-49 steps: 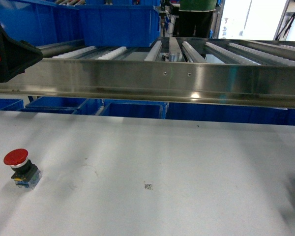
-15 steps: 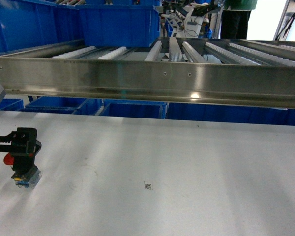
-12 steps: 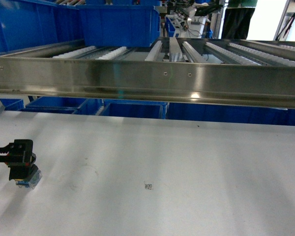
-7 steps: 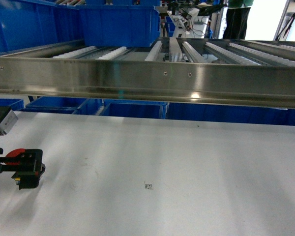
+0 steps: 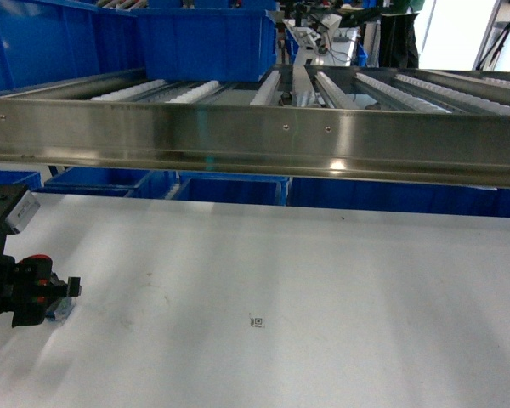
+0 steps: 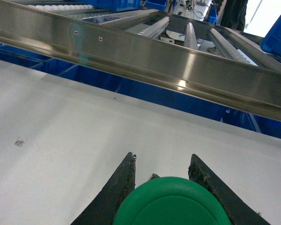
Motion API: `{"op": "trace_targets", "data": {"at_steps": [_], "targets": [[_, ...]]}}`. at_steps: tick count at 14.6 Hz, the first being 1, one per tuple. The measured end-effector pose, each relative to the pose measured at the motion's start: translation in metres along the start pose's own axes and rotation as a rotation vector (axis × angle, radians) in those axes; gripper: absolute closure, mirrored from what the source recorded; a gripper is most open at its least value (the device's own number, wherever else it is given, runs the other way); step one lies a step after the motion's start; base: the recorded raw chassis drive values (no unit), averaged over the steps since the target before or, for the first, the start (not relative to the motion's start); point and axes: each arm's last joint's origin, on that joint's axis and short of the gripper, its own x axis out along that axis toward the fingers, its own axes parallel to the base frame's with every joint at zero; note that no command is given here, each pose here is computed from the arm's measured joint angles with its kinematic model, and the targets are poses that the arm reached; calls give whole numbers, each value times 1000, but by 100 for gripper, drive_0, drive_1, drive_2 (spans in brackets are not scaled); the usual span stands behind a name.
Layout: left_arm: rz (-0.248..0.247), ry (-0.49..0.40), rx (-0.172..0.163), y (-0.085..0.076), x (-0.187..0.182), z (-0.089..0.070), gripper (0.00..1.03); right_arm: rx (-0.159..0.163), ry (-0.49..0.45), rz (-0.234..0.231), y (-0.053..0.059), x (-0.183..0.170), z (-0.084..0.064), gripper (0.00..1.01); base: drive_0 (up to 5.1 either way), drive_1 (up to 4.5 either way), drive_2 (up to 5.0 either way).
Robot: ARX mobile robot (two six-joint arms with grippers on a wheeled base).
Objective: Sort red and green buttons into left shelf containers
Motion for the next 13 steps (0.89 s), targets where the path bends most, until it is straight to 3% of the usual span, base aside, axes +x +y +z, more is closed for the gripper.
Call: {"op": "trace_targets", "data": {"at_steps": [3,5,7,10,11,13], "targets": [[-51,-62,-18,-4,-31,7,78,0,0,0,0,0,0,71,0,0,0],[-115,-217,-26,-1,-92,34,78,0,0,0,0,0,0,71,0,0,0],[-114,-364,-16,0,-151,55,78,0,0,0,0,0,0,71,0,0,0],[-87,-441,5,-25,-206,54,78,0,0,0,0,0,0,71,0,0,0],[-92,-466,18,-34,-213,54,78,0,0,0,0,0,0,71,0,0,0],[-88,-450,11,-34,-211,53,78,0,1,-2,0,0,0,71,-245,128,128]]}}
